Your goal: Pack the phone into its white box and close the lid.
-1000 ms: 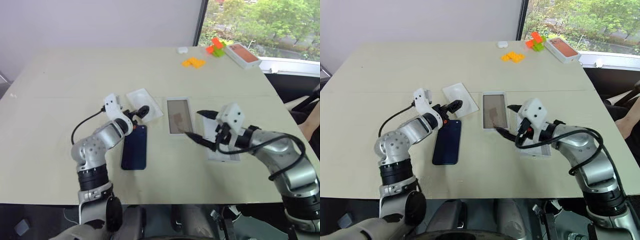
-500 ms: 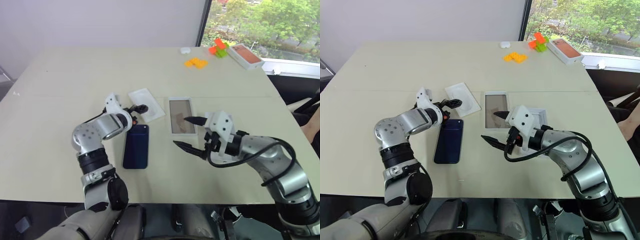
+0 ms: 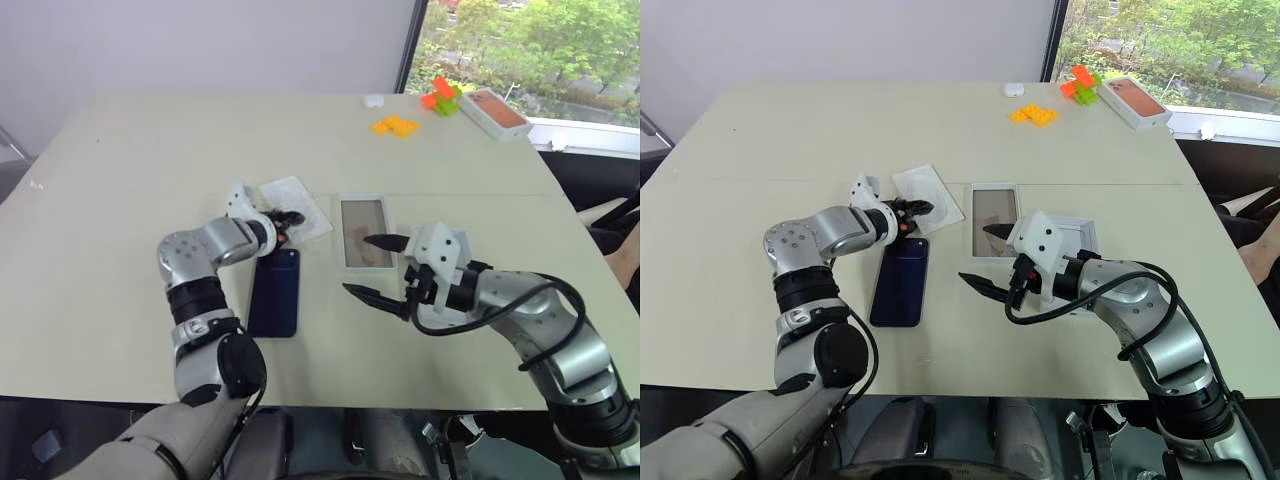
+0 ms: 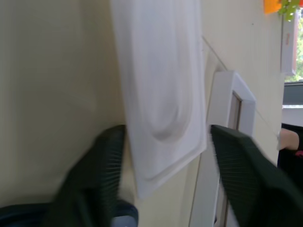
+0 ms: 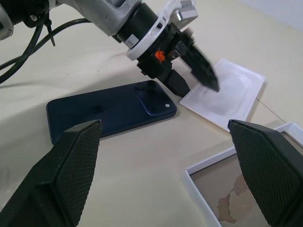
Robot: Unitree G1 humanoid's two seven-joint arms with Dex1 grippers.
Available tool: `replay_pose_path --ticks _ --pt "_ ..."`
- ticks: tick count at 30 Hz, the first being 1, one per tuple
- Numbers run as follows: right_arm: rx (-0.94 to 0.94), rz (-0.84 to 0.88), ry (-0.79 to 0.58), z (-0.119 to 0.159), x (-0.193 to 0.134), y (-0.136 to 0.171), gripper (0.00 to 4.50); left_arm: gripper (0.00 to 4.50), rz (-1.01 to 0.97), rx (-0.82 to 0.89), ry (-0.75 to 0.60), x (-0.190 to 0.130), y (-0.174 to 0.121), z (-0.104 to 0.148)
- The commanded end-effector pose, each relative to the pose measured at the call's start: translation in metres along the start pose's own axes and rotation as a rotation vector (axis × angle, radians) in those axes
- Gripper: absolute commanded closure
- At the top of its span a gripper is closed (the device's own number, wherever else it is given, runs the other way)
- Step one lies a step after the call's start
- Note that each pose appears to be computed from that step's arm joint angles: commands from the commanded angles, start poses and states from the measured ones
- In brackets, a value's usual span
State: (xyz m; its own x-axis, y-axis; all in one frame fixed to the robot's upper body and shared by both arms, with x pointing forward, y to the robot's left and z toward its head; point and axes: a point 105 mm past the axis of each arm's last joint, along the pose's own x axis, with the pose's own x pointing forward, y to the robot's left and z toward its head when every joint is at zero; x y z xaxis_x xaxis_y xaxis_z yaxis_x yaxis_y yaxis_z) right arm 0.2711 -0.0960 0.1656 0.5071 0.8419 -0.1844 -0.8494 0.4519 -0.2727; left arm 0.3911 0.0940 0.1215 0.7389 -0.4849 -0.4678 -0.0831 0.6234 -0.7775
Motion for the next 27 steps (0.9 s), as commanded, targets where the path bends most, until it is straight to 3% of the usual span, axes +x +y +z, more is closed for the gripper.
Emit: replay_pose_path --ticks 1,2,3,16,23,27 --pt "-0.037 0.006 -0.034 0.010 0.001 0.001 0.00 3.89 -0.052 -0.010 -0.028 -0.005 -0.009 0.006" --pt "-0.036 0.006 -0.035 0.011 0.001 0.002 0.00 4.42 -0.064 -0.017 -0.030 -0.005 -0.010 0.007" --pt "-0.035 0.008 -0.035 0.011 0.001 0.002 0.00 4.46 -0.081 -0.021 -0.034 -0.007 -0.012 0.008" --pt "-0.048 0.010 -0.025 0.010 0.001 0.002 0.00 4.46 -0.252 -0.027 -0.072 -0.031 -0.025 0.016" --pt "-0.041 0.015 0.079 0.001 -0.029 -0.008 0.00 4.46 -0.465 0.155 0.092 -0.051 -0.060 -0.020" --pt "-0.055 0.017 0.164 -0.009 -0.049 -0.012 0.00 4.46 -0.407 0.280 0.256 -0.036 -0.067 -0.054"
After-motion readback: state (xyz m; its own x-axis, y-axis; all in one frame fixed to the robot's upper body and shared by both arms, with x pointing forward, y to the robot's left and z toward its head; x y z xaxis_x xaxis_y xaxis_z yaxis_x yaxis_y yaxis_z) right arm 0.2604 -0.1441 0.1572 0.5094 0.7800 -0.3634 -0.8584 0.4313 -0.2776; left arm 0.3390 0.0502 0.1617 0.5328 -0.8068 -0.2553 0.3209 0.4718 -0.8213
